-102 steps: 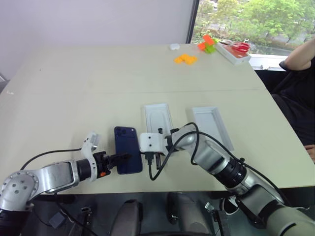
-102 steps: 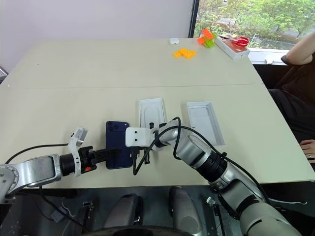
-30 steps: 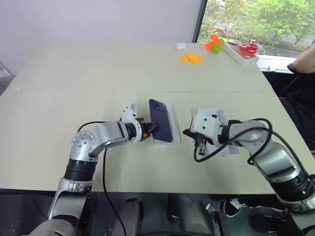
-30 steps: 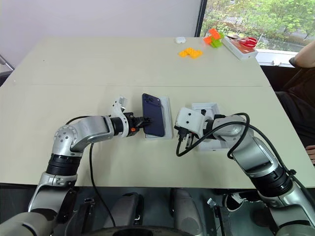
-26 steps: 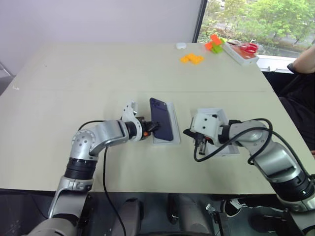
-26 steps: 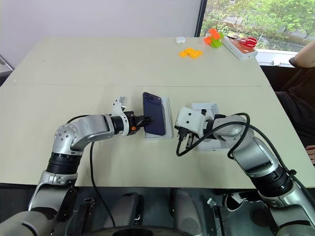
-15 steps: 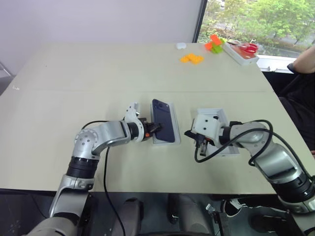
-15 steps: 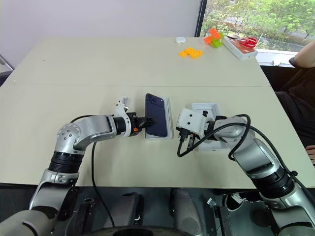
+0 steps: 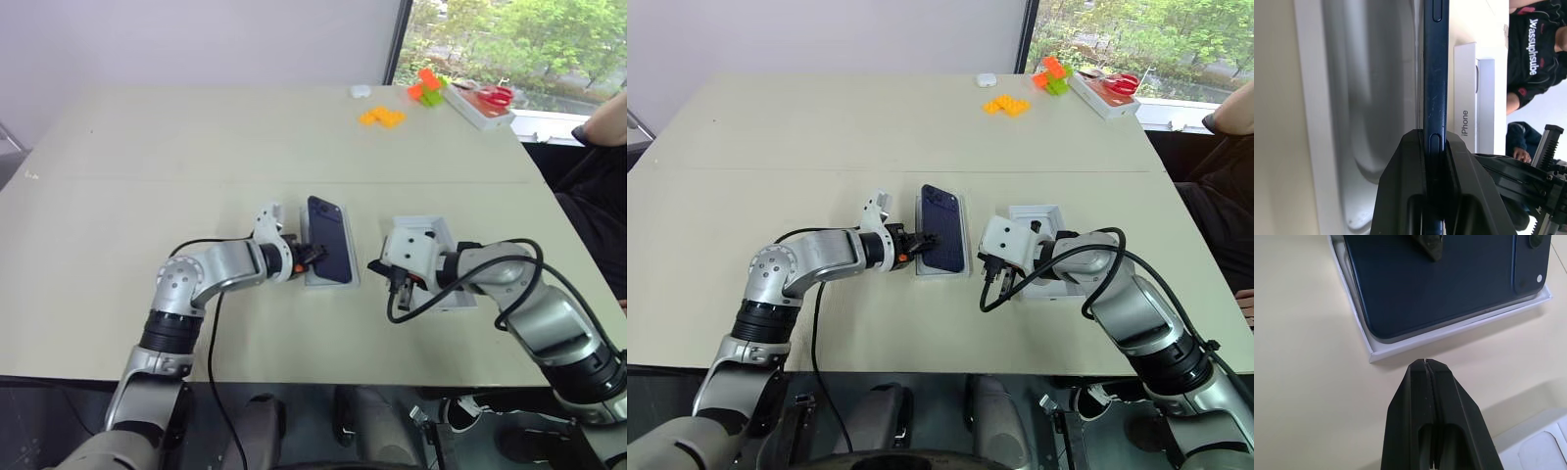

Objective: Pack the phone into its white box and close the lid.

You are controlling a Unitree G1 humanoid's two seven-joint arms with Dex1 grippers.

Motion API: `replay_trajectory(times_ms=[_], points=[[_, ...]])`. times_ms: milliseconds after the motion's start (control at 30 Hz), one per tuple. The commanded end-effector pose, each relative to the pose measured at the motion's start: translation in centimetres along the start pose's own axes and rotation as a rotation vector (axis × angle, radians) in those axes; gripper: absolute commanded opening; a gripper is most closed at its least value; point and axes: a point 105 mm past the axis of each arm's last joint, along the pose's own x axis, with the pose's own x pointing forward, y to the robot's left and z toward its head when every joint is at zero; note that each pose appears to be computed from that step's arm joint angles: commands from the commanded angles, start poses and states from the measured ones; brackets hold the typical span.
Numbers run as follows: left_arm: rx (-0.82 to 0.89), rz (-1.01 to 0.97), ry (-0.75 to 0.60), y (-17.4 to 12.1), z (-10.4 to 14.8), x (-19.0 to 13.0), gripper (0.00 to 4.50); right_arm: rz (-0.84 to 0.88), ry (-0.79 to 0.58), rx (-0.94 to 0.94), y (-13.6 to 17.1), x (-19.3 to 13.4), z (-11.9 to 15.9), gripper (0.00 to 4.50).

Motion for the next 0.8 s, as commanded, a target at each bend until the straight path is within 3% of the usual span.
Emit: replay_trajectory(times_ms=[33, 133, 567, 800], points=[[0.033, -0.050, -0.017, -1.4, 0.6, -0.5, 2.23, -0.027, -0.028, -0.043, -0.4, -0.7, 1.1, 0.00], [0.035, -0.049, -0.016, -1.2, 0.6, -0.8, 3.73, -0.028, -0.029, -0.044, -0.4, -0.7, 1.2, 0.00], [0.199, -0.068, -0.084, -1.5, 2.7, -6.2, 3.73, -0.020, -0.032, -0.051, -0.5, -0.6, 1.2, 0.00], [0.465, 0.180, -0.323, 1.5, 7.1, -11.5, 3.73, -0.029, -0.048, -0.052, -1.0, -0.2, 1.3, 0.00]])
